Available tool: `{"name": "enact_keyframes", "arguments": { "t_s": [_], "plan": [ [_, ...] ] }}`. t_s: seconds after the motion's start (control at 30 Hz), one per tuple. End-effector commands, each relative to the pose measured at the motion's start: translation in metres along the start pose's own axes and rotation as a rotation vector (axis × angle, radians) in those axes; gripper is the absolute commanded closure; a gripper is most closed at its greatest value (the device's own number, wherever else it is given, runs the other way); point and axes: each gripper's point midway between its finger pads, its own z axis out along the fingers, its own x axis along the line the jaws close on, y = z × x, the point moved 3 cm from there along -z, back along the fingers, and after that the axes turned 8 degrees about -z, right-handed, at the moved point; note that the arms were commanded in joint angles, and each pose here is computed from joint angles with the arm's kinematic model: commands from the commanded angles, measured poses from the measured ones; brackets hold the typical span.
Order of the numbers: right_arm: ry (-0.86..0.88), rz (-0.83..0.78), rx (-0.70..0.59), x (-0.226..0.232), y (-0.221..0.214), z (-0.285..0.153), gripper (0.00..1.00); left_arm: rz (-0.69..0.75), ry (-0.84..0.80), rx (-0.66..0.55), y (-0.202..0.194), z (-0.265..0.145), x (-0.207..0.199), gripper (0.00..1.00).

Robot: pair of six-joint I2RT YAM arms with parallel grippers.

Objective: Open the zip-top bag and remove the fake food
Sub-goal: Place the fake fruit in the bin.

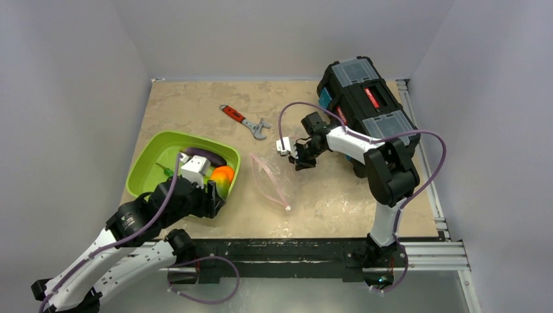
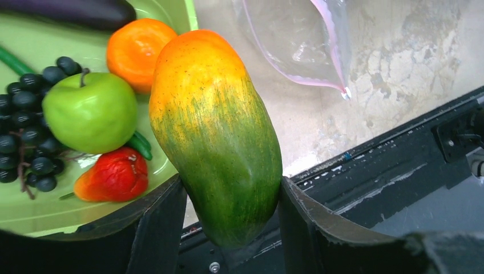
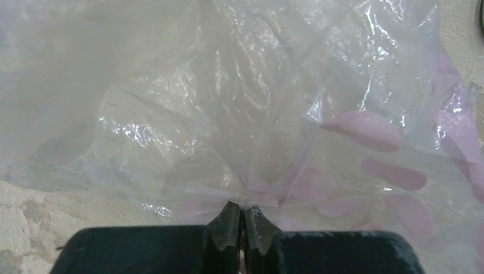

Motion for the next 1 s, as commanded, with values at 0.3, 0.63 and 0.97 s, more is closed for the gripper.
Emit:
{"name": "enact_keyframes", "arguments": {
  "t_s": [0.3,0.63,0.97],
  "plan": [
    [-0.021,-0.007,-0.003,-0.005,0.004,-0.006,0.99,-0.016,0.168,-0.185,0.036,-0.018,0.023,1.0],
    [-0.016,-0.004,-0.011,-0.004,0.005,-0.006,0.99,-0.02,0.252,-0.249,0.05,-0.004,0.035,1.0],
    [-0.016,-0.005,-0.014,-0.004,0.005,-0.004,0.99,-0.097,0.297,-0.248,0.058,0.016,0.052,1.0]
  ]
}}
